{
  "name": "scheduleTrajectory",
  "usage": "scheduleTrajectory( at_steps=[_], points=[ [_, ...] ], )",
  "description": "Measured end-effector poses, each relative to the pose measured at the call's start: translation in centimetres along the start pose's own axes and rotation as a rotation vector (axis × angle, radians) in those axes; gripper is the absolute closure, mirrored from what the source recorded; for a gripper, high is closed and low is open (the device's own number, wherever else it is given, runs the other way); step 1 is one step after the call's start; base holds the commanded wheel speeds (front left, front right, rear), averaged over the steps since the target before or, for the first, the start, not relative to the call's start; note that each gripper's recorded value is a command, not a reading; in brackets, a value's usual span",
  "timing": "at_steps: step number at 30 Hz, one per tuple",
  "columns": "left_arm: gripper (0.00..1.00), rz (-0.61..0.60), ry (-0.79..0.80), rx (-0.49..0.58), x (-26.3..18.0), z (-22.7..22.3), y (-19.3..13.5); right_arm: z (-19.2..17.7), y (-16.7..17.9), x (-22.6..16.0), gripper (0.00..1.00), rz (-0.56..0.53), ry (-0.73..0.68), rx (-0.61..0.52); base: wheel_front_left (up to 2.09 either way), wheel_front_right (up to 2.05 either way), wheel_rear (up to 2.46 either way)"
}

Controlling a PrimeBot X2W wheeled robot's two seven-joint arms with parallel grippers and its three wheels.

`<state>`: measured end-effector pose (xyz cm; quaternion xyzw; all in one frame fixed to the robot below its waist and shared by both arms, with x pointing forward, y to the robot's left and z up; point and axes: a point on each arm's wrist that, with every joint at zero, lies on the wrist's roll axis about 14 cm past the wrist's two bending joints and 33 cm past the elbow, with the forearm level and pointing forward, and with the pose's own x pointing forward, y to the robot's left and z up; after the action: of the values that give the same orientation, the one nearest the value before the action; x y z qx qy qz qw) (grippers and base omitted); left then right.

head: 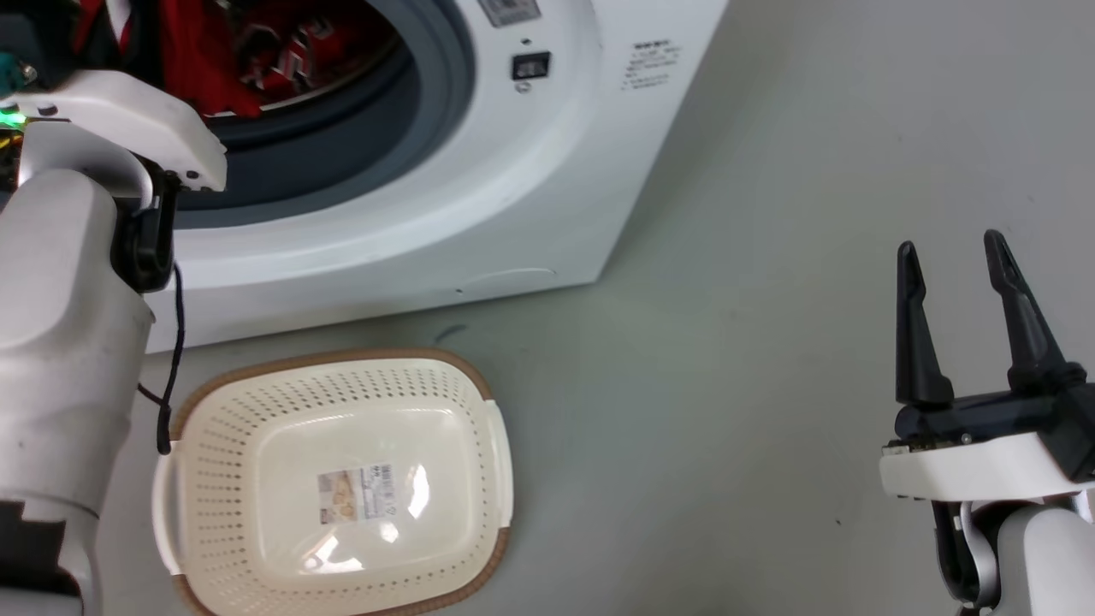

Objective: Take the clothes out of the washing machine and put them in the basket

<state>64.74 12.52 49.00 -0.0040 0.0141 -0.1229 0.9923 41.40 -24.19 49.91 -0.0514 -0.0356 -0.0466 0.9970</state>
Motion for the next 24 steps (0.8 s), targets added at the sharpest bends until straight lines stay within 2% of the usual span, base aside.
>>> scheduleTrajectory(
  at_steps=[3,10,18,24],
  points=[
    [1.00,0.024,-0.097,-0.010,-1.9,3.4,0.6,0.8,0.7,-0.1,0.00,0.020,-0.024,0.010,0.00,0.00,0.00],
    [1.00,0.039,-0.214,-0.004,-7.4,6.8,0.1,2.7,1.7,-0.5,0.00,0.049,-0.076,0.014,0.00,0.00,0.00],
    [1.00,0.001,-0.270,0.012,-13.5,8.0,-1.4,4.1,2.9,-1.3,0.00,0.084,-0.112,0.026,0.00,0.00,0.00],
    [1.00,-0.024,-0.263,0.011,-17.8,7.1,-2.3,4.6,3.5,-1.5,0.00,0.101,-0.125,0.034,0.00,0.00,0.00]
  ],
)
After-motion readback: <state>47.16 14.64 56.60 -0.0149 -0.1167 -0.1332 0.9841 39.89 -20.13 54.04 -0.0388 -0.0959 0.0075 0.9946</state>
